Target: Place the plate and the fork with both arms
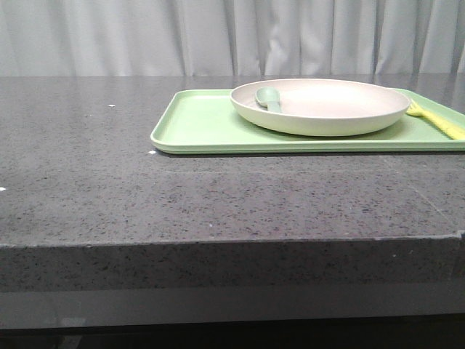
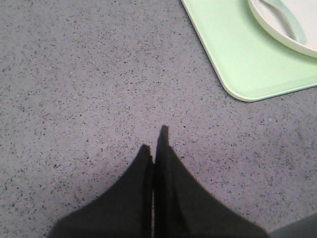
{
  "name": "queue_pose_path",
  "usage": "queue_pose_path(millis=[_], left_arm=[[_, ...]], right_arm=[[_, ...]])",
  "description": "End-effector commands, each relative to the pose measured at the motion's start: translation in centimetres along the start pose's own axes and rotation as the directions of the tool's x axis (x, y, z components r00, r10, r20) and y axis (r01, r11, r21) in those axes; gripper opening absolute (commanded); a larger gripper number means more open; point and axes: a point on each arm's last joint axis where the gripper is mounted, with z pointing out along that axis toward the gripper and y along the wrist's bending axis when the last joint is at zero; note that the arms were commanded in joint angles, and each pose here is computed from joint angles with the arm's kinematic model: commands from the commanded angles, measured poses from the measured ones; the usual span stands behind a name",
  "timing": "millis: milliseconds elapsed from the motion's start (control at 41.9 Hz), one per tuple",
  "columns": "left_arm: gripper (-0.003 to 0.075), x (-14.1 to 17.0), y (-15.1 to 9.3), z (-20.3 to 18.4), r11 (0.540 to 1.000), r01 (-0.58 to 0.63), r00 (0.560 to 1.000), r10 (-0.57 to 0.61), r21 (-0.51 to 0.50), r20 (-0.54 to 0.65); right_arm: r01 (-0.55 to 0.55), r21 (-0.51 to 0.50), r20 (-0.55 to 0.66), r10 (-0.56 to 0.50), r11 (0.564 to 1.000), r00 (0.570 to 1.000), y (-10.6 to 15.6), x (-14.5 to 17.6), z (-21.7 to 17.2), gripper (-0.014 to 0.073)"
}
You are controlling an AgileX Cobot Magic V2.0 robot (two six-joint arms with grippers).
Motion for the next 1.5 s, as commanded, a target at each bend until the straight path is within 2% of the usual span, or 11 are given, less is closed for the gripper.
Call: queue_pose_path(millis=[0, 167, 311, 502, 621, 669, 812, 932, 1099, 1266, 1481], left_arm=[[-0.0018, -1.3, 0.1, -0.3, 1.000, 0.019, 0.996, -0.019, -0.007, 0.089], [-0.0018, -0.6, -0.2, -0.6, 1.000, 0.019, 0.994, -0.019, 0.003, 0.110], [-0.0018, 1.9, 0.1, -2.2, 0.998, 0.029, 0.955, -0.010, -0.059, 0.296], [-0.0018, 8.2, 1.0, -3.2, 0.982, 0.100, 0.817, 0.012, -0.162, 0.576], [-0.0018, 11.6, 1.4, -2.8, 0.971, 0.130, 0.729, 0.042, -0.198, 0.684], [-0.0018, 12.7, 1.5, -2.8, 0.967, 0.143, 0.677, 0.060, -0.211, 0.733], [-0.0018, 15.4, 1.8, -2.2, 0.958, 0.167, 0.597, 0.089, -0.232, 0.797], [-0.0018, 16.7, 2.0, -1.4, 0.957, 0.178, 0.606, 0.076, -0.228, 0.792], [-0.0018, 18.1, 1.6, -0.9, 0.962, 0.134, 0.668, 0.090, -0.238, 0.739], [-0.0018, 19.4, 1.8, -0.9, 0.942, 0.268, 0.691, -0.042, -0.202, 0.721], [-0.0018, 19.5, 1.8, -0.8, 0.943, 0.229, 0.715, 0.007, -0.243, 0.699]], right_arm=[[0.003, 0.004, 0.080, -0.003, 1.000, 0.997, 0.0, -1.1, -0.3, -0.0067], [0.003, 0.004, 0.080, -0.003, 1.000, 0.997, 0.0, -1.1, -0.3, -0.0067], [0.003, 0.004, 0.080, -0.003, 1.000, 0.997, 0.0, -1.1, -0.3, -0.0067], [0.003, 0.004, 0.080, -0.003, 1.000, 0.997, 0.0, -1.1, -0.3, -0.0067], [0.003, 0.004, 0.080, -0.003, 1.000, 0.997, 0.0, -1.1, -0.3, -0.0067], [0.003, 0.004, 0.080, -0.003, 1.000, 0.997, 0.0, -1.1, -0.3, -0.0067], [0.003, 0.004, 0.080, -0.003, 1.000, 0.997, 0.0, -1.1, -0.3, -0.0067], [0.003, 0.004, 0.080, -0.003, 1.000, 0.997, 0.0, -1.1, -0.3, -0.0067], [0.003, 0.004, 0.080, -0.003, 1.000, 0.997, 0.0, -1.1, -0.3, -0.0067], [0.003, 0.004, 0.081, -0.003, 1.000, 0.997, 0.0, -1.1, -0.3, -0.0067], [0.003, 0.004, 0.079, -0.003, 1.000, 0.997, 0.0, -1.1, -0.3, -0.0067]])
